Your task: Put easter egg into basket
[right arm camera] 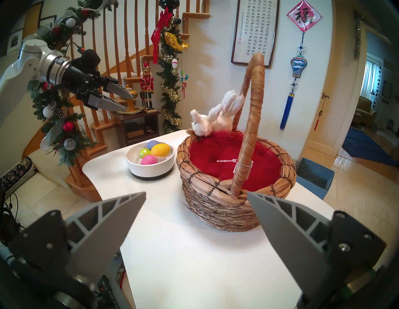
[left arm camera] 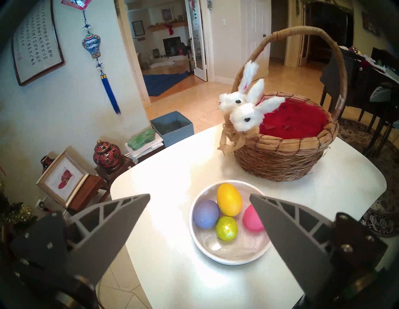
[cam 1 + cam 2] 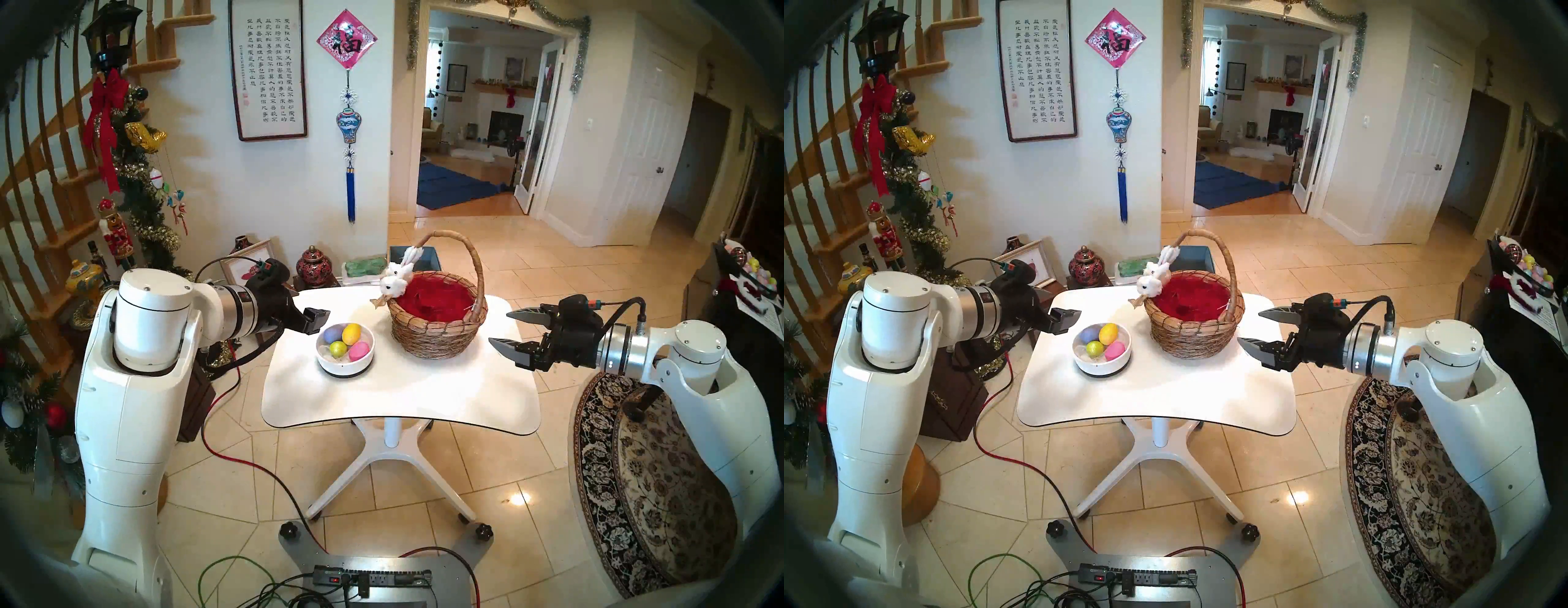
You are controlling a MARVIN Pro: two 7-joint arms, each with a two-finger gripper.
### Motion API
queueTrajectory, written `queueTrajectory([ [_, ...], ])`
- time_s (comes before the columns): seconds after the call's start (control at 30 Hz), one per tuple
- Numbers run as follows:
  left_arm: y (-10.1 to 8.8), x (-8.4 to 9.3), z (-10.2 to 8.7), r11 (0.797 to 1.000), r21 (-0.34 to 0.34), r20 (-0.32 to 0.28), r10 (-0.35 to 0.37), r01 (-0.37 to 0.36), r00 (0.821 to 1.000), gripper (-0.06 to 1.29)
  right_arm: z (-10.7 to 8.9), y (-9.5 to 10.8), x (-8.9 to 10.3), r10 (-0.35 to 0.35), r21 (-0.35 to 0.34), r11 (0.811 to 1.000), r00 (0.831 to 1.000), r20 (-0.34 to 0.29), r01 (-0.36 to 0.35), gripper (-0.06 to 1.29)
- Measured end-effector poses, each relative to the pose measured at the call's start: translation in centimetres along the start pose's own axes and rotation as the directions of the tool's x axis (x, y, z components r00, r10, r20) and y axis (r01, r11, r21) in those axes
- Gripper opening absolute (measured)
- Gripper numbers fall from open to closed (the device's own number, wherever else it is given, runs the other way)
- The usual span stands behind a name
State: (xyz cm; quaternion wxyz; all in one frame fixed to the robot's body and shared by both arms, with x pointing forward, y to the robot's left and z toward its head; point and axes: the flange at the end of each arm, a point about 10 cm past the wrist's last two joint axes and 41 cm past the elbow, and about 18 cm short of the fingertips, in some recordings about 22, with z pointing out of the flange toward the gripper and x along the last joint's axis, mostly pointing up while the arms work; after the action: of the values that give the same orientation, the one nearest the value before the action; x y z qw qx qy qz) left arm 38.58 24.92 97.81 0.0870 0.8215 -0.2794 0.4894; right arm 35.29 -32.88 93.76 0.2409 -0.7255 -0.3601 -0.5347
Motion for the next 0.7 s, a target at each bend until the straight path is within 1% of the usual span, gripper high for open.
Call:
queueTrajectory([
  [0.33, 0.6, -0.1, 0.3, 0.998, -0.04, 0.041, 0.057, -0.056, 0.998, 1.26, 0.0, 0.0, 0.0, 0.0, 0.0, 1.0, 1.0, 0.0, 0.0, 1.22],
  [0.5, 1.1, -0.3, 0.8, 0.994, -0.06, 0.067, 0.09, -0.086, 0.994, 1.26, 0.0, 0.0, 0.0, 0.0, 0.0, 1.0, 1.0, 0.0, 0.0, 1.22],
  [0.7, 1.4, -0.5, 1.5, 0.992, -0.082, 0.088, 0.108, -0.101, 0.99, 1.26, 0.0, 0.0, 0.0, 0.0, 0.0, 1.0, 1.0, 0.0, 0.0, 1.22],
])
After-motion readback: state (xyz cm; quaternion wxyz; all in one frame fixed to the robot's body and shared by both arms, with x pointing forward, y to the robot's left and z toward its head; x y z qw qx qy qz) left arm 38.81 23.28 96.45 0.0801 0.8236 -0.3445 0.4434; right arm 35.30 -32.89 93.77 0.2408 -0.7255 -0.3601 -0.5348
